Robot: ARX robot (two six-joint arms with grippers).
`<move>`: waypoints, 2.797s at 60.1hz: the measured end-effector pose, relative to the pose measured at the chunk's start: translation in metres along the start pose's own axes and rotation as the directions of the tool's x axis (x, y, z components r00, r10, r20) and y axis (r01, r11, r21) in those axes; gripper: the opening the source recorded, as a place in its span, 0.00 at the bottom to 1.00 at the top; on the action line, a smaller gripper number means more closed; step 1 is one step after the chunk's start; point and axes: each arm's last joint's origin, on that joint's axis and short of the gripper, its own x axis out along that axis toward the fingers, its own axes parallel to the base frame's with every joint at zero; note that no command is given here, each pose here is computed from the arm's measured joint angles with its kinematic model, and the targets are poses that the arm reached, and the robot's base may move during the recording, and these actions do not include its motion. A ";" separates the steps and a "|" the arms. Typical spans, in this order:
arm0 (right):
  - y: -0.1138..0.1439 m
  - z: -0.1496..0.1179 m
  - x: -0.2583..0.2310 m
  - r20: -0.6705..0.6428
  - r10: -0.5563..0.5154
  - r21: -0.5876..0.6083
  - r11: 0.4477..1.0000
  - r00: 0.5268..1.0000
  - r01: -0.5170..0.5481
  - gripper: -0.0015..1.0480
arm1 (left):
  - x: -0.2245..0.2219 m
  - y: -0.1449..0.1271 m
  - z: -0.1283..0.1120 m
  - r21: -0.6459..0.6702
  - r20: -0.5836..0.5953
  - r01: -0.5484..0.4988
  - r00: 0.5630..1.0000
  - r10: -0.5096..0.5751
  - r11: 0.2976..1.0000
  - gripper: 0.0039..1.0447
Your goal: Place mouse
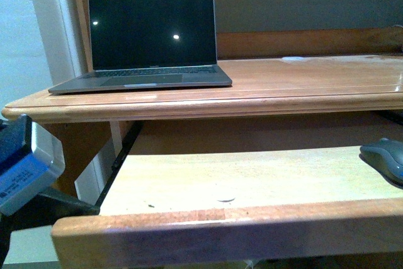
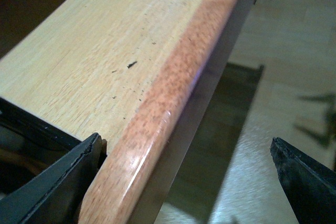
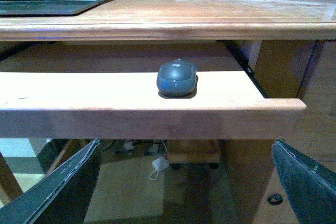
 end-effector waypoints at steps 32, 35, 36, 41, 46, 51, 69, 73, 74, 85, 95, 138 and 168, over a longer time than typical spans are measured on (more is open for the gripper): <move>0.000 -0.002 0.000 -0.101 -0.091 0.045 0.994 0.991 0.096 0.93 | -0.054 -0.039 0.010 -0.459 0.087 -0.754 0.488 0.868 0.470 0.55; -0.002 0.002 0.001 -0.181 -0.162 0.063 0.982 0.970 0.175 0.93 | -0.062 -0.043 0.006 -0.469 0.091 -0.762 0.462 0.882 0.447 0.45; -0.002 0.004 0.003 -0.189 -0.171 0.072 0.980 0.967 0.187 0.93 | -0.063 -0.045 0.005 -0.469 0.094 -0.759 0.466 0.880 0.452 0.42; -0.005 0.025 0.013 -0.134 -0.191 0.102 0.973 0.972 0.205 0.93 | -0.067 -0.051 -0.003 -0.468 0.088 -0.755 0.478 0.874 0.459 0.28; -0.006 0.051 0.032 -0.066 -0.195 0.113 0.973 0.979 0.201 0.93 | -0.071 -0.056 -0.008 -0.469 0.086 -0.755 0.478 0.874 0.459 0.16; -0.002 0.069 0.059 -0.045 -0.168 0.088 0.981 0.985 0.171 0.93 | -0.077 -0.061 -0.013 -0.473 0.084 -0.756 0.472 0.878 0.452 0.02; 0.021 0.064 0.138 -0.242 -0.116 -0.159 0.984 0.963 0.079 0.93 | -0.093 -0.076 -0.034 -0.475 0.093 -0.756 0.467 0.880 0.451 0.02; 0.019 0.059 0.151 -0.280 -0.151 -0.196 0.976 0.948 0.097 0.93 | -0.093 -0.080 -0.038 -0.475 0.078 -0.755 0.476 0.876 0.453 0.02; 0.018 0.057 0.154 -0.289 -0.159 -0.204 0.974 0.944 0.102 0.93 | -0.093 -0.080 -0.038 -0.475 0.079 -0.755 0.475 0.876 0.452 0.02; 0.018 0.049 0.174 -0.358 -0.199 -0.251 0.962 0.912 0.111 0.93 | -0.099 -0.087 -0.035 -0.475 0.092 -0.755 0.468 0.879 0.452 0.02; 0.022 0.046 0.184 -0.398 -0.195 -0.258 0.962 0.896 0.094 0.93 | -0.102 -0.091 -0.034 -0.475 0.096 -0.756 0.466 0.880 0.451 0.02; 0.025 0.044 0.211 -0.568 -0.125 -0.220 0.976 0.813 -0.004 0.71 | -0.109 -0.105 -0.035 -0.475 0.100 -0.756 0.463 0.881 0.451 0.02; 0.010 0.103 0.143 -0.500 0.006 -0.085 0.995 0.866 -0.057 0.53 | -0.114 -0.117 -0.039 -0.475 0.095 -0.756 0.466 0.880 0.451 0.02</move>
